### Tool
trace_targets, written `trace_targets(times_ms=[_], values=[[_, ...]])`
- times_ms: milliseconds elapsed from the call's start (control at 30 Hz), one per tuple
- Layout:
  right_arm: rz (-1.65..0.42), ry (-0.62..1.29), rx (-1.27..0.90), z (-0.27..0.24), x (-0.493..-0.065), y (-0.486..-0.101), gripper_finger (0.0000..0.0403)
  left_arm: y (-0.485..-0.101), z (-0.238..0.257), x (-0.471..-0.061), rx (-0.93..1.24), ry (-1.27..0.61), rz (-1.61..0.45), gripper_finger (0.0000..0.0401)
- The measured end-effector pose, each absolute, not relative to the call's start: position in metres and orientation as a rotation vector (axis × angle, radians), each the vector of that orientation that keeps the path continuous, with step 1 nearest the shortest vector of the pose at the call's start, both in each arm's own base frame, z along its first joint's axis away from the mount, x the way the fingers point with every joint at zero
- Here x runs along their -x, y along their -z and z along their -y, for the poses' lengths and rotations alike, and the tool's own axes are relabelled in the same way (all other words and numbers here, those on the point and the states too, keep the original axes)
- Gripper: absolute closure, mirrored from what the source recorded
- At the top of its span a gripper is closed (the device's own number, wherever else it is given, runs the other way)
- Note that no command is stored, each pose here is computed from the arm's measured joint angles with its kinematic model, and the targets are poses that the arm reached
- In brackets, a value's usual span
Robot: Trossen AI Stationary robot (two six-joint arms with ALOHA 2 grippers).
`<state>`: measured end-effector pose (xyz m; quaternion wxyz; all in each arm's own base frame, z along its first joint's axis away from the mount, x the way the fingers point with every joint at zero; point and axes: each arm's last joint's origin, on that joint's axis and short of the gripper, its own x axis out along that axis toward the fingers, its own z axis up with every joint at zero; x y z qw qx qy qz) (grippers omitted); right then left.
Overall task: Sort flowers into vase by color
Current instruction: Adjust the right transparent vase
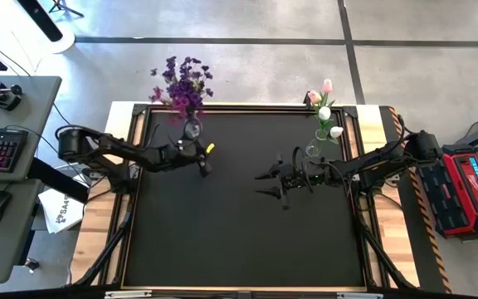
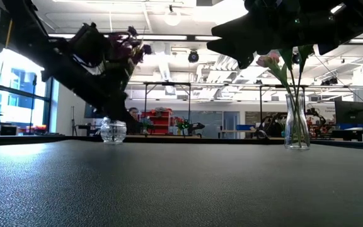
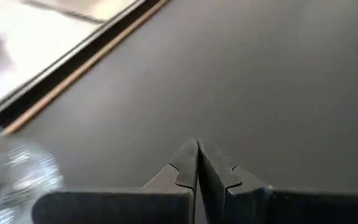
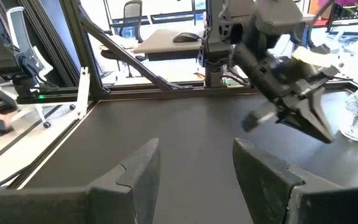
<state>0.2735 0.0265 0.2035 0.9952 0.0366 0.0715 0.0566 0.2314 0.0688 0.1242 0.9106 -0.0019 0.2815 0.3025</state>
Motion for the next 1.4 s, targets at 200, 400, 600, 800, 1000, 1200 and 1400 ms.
trace_targets(times_ms=[200, 400, 600, 800, 1000, 1200, 1400], values=[[-0.225, -0.076, -0.040, -0.025, -0.270, -0.199, 0.0218, -0.143, -0.036, -0.232, 0.009, -0.449, -0.530, 0.0401], [-0.510, 0.127, -0.059, -0.026, -0.249, -0.205, 0.0218, -0.160, 0.000, -0.229, 0.017, -0.363, -0.453, 0.0401], [-0.883, 0.279, -0.200, -0.038, -0.206, -0.210, 0.0218, -0.162, 0.024, -0.226, 0.000, -0.395, -0.418, 0.0401], [-1.101, 0.531, -0.304, -0.045, -0.157, -0.206, 0.0218, -0.163, 0.030, -0.224, -0.014, -0.435, -0.402, 0.0401], [-1.054, 0.781, -0.234, -0.042, -0.133, -0.209, 0.0213, -0.163, 0.030, -0.224, -0.017, -0.442, -0.402, 0.0401], [-0.928, 0.896, -0.245, -0.027, -0.120, -0.207, 0.0162, -0.161, 0.030, -0.223, -0.028, -0.443, -0.425, 0.0401], [-0.752, 1.013, -0.291, -0.009, -0.110, -0.204, 0.0090, -0.161, 0.029, -0.223, -0.036, -0.442, -0.427, 0.0401]])
